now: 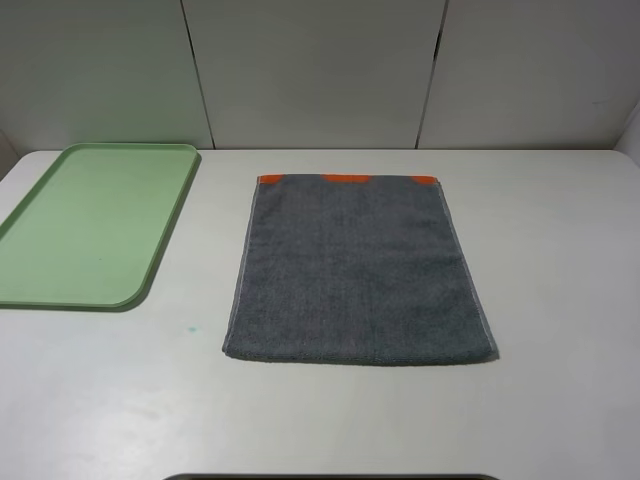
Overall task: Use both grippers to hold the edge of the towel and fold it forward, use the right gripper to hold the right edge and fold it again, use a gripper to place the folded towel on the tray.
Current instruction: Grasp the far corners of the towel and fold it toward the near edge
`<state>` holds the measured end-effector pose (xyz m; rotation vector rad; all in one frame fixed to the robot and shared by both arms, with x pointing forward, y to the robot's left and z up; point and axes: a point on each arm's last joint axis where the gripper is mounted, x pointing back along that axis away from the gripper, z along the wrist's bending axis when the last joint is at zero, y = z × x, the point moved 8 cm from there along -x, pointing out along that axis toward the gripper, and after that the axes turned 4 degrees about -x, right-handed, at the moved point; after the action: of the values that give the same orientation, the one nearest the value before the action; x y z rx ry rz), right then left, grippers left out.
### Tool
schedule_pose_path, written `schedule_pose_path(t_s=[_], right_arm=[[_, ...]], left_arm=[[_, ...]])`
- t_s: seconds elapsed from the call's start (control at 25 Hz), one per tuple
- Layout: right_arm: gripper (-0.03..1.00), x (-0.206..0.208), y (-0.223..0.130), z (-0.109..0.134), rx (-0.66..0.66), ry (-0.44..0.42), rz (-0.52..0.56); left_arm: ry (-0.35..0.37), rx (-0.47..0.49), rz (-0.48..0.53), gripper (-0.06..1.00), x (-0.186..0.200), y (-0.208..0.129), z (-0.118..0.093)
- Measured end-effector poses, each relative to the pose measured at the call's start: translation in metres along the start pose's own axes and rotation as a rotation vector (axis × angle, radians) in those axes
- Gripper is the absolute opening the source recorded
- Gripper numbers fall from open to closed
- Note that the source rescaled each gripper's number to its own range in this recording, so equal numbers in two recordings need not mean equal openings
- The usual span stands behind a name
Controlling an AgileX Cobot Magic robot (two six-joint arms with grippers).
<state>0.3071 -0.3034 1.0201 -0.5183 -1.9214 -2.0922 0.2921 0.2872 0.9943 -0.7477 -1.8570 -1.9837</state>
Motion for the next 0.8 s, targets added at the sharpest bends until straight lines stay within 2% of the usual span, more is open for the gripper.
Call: schedule_pose_path(t_s=[0.8], right_arm=[[1.0, 0.0, 0.0, 0.0, 0.0, 0.0, 0.0]], left_arm=[[0.0, 0.0, 0.0, 0.92, 0.0, 0.0, 0.0]])
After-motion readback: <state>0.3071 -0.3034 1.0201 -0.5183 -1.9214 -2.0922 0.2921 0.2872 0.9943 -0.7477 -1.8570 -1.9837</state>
